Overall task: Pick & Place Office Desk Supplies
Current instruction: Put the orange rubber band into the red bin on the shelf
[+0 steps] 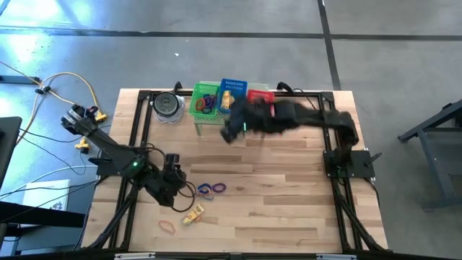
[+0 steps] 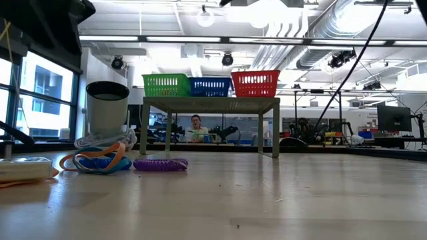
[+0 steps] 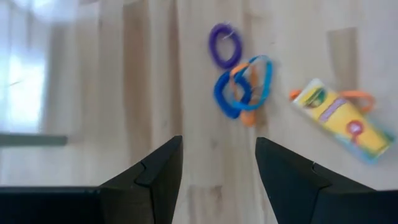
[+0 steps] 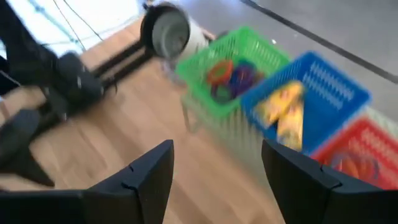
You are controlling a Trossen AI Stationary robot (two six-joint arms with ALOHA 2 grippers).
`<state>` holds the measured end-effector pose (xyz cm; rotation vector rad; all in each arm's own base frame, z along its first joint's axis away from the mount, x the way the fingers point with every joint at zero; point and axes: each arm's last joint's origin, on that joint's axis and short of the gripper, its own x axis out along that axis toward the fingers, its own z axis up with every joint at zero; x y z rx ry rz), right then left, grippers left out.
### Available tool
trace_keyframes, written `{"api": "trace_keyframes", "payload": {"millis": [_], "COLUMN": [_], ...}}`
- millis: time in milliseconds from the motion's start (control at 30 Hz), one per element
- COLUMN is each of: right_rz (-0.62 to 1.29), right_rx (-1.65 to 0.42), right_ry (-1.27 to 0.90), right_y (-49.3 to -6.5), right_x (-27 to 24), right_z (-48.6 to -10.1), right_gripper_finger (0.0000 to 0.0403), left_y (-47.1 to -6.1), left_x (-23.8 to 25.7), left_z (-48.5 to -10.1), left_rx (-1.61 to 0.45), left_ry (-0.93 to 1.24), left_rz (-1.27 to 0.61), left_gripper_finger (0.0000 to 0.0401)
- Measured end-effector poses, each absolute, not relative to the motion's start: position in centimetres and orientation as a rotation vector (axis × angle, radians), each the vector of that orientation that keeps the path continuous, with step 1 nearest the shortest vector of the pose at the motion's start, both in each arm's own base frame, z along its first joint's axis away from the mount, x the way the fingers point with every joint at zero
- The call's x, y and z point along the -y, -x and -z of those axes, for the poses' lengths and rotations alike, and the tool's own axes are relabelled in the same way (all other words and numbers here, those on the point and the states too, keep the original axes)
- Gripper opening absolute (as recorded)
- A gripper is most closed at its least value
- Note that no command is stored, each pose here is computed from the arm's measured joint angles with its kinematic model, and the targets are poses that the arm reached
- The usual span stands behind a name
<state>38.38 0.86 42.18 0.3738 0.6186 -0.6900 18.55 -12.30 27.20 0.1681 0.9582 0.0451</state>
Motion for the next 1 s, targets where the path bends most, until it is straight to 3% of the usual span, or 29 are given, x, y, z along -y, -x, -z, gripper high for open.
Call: {"api": "trace_keyframes", "payload": {"millis": [100, 300, 533, 867, 1000], "right_rz": [0.749, 0.859, 0.796, 0.792, 0.823], "right_rx": [-0.642, -0.484, -0.279, -0.11, -0.164], "right_ry": [-0.312, -0.234, -0.201, -0.218, -0.207], "right_y": [-37.1, -34.0, -30.9, -30.4, -31.2], "right_x": [-5.8, -14.5, -22.1, -25.0, -24.2], "right_z": [-41.4, -39.9, -38.1, -34.4, -33.2], "right_gripper_finger": [0.0231, 0.0231, 0.0231, 0.0231, 0.0231], "left_y": [-18.3, -17.4, -17.4, -17.8, -17.4], "left_x": [13.2, 14.1, 13.9, 13.0, 12.6], "left_z": [-26.5, -24.6, -21.7, -17.5, -16.1], "left_rx": [-0.929, -0.902, -0.826, -0.719, -0.698], "left_ry": [-0.159, -0.165, -0.172, -0.082, -0.045], "left_rz": [-0.007, -0.004, -0.037, 0.037, 0.045], "left_gripper_finger": [0.0193, 0.0193, 0.0193, 0.0193, 0.0193]}}
